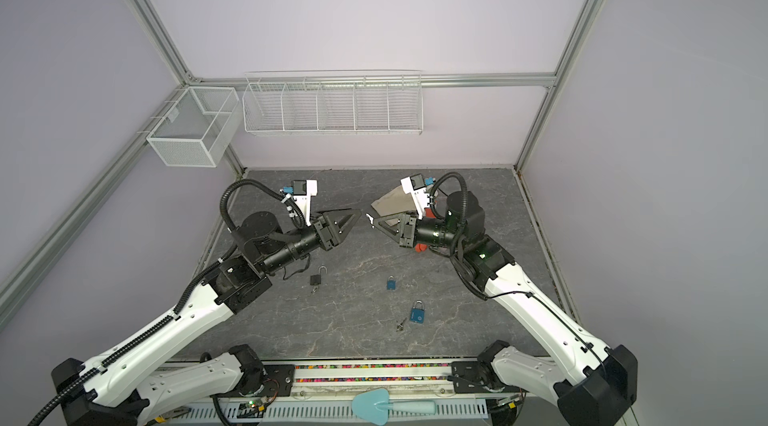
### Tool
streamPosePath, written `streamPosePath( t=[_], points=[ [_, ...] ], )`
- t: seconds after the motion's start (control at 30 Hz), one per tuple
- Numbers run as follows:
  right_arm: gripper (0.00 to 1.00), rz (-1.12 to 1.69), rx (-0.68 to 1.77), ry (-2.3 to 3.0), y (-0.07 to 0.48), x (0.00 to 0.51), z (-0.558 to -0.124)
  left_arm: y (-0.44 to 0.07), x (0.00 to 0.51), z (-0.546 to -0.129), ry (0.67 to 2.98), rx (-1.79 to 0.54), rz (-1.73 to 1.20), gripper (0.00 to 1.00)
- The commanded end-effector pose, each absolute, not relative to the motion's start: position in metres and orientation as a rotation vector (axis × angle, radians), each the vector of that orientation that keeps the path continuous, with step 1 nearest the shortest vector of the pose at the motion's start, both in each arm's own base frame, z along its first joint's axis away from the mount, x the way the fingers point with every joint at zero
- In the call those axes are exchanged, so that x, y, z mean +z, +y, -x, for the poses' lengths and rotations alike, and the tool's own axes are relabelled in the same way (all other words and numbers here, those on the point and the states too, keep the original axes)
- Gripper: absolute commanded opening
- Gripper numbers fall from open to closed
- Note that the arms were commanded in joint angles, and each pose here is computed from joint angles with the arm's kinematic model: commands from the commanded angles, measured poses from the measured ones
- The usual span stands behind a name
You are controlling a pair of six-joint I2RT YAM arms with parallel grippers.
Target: Unlock with the key
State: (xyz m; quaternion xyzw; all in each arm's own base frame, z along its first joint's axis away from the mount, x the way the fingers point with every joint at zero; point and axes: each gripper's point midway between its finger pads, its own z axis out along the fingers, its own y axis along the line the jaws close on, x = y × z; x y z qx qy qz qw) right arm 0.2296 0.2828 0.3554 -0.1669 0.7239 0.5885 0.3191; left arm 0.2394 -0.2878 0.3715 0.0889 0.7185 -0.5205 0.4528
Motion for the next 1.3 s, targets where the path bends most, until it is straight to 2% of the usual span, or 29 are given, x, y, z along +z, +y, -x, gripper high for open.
streamPosePath(
  t=[0.0,0.23,0.57,0.83,1.27],
  points=[
    [0.06,0.272,1.398,2.108,0.255,0.303,-0.235,-0.282,0.327,-0.253,1.960,-1.165,-0.123,0.52],
    [0.06,-0.048,1.208,2.356,0.196,0.208,-0.223,-0.300,0.229,-0.244,2.301,-0.894,-0.152,0.55],
    [0.06,-0.255,1.018,2.522,0.162,0.131,-0.200,-0.343,0.129,-0.229,2.675,-0.534,-0.256,0.55],
    [0.06,-0.270,1.041,2.553,0.166,0.118,-0.202,-0.366,0.077,-0.226,2.790,-0.313,-0.300,0.55],
    [0.06,-0.238,1.048,2.568,0.168,0.116,-0.202,-0.383,0.033,-0.227,2.853,-0.200,-0.321,0.50]
  ],
)
